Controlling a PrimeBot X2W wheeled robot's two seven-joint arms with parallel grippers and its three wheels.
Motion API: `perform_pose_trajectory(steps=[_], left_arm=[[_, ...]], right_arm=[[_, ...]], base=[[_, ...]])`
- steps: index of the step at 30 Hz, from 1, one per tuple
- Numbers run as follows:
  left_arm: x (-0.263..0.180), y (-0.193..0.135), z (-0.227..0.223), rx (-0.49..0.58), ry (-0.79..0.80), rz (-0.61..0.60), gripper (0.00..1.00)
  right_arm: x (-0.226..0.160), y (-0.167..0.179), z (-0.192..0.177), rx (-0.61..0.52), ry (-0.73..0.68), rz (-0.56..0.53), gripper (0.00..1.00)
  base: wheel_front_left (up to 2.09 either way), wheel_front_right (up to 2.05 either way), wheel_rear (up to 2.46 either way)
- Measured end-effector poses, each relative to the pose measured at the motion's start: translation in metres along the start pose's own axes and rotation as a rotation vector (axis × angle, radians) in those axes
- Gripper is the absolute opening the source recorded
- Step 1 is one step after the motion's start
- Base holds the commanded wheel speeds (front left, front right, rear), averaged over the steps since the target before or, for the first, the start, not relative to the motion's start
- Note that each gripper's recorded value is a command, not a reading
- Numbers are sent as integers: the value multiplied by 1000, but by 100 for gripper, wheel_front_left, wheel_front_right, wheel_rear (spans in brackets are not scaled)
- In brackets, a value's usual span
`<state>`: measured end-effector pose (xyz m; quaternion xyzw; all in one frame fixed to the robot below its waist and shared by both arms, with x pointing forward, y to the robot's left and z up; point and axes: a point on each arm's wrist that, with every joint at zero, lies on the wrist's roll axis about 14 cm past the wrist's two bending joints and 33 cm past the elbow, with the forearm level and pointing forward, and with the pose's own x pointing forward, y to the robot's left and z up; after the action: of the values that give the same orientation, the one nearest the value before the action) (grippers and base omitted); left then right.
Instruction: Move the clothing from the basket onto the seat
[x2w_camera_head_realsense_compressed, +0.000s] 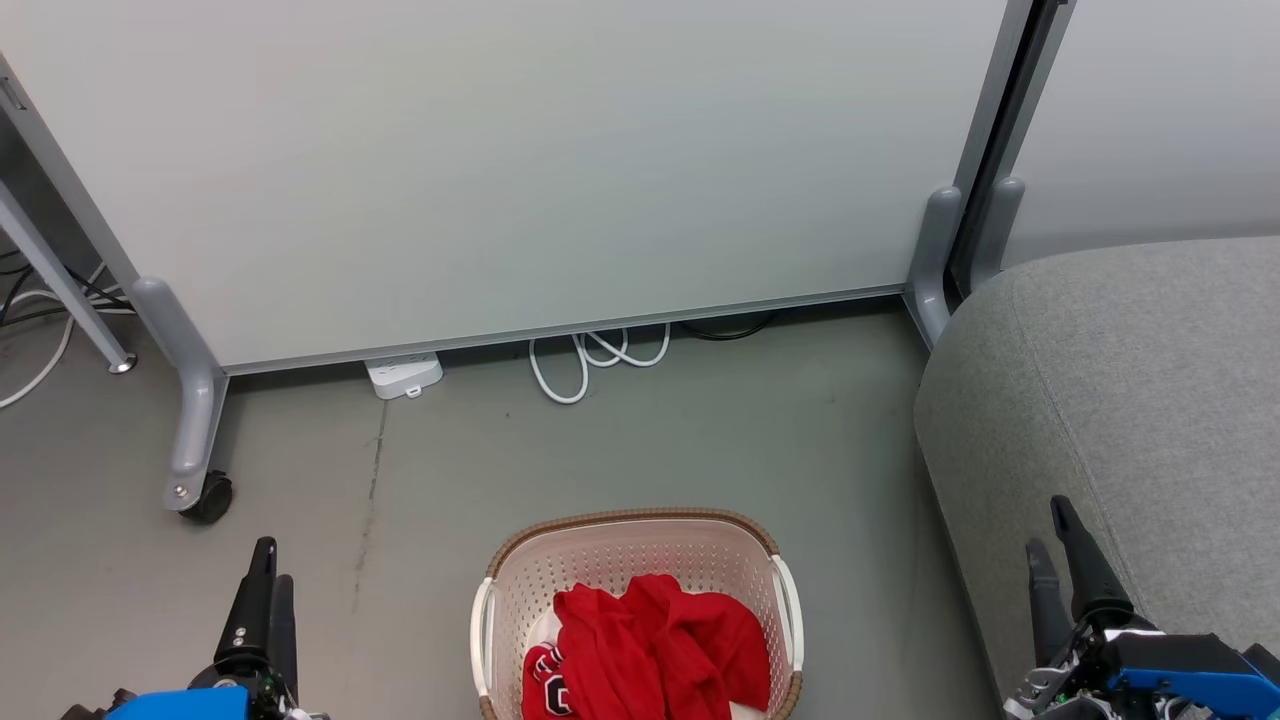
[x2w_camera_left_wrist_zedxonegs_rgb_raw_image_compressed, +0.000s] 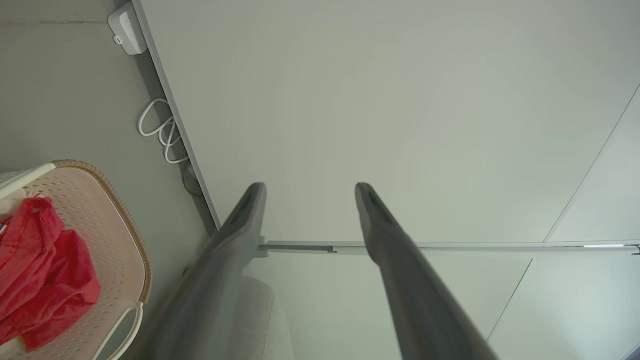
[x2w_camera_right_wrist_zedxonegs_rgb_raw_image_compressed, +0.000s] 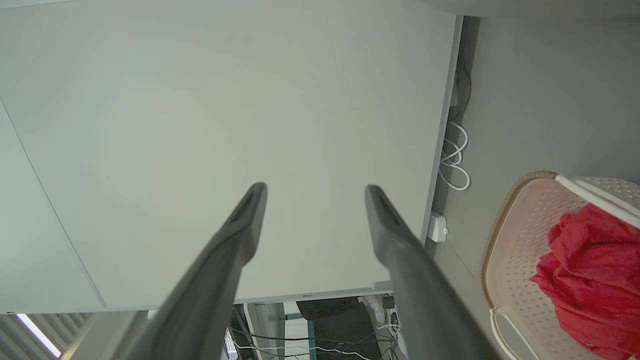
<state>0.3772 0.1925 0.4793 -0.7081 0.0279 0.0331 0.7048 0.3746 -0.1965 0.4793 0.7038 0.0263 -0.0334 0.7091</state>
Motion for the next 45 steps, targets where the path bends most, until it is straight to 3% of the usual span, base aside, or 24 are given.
perform_pose_trajectory(steps=[7,26,36,45], left_arm=[[1,-1,-4,138,3,18,100],[1,-3,-19,551,18,25,100],[1,-2,-27,748,40,10,100],[0,-1,-32,862,41,1,100]], right_arm=[[1,4,1,-118,-14,9,100],[1,12,-3,-569,-17,30,100],[-1,16,-4,-731,-20,44,100],[-1,18,-5,-846,-23,56,100]], base=[[0,0,0],[0,0,0],[0,0,0],[0,0,0]])
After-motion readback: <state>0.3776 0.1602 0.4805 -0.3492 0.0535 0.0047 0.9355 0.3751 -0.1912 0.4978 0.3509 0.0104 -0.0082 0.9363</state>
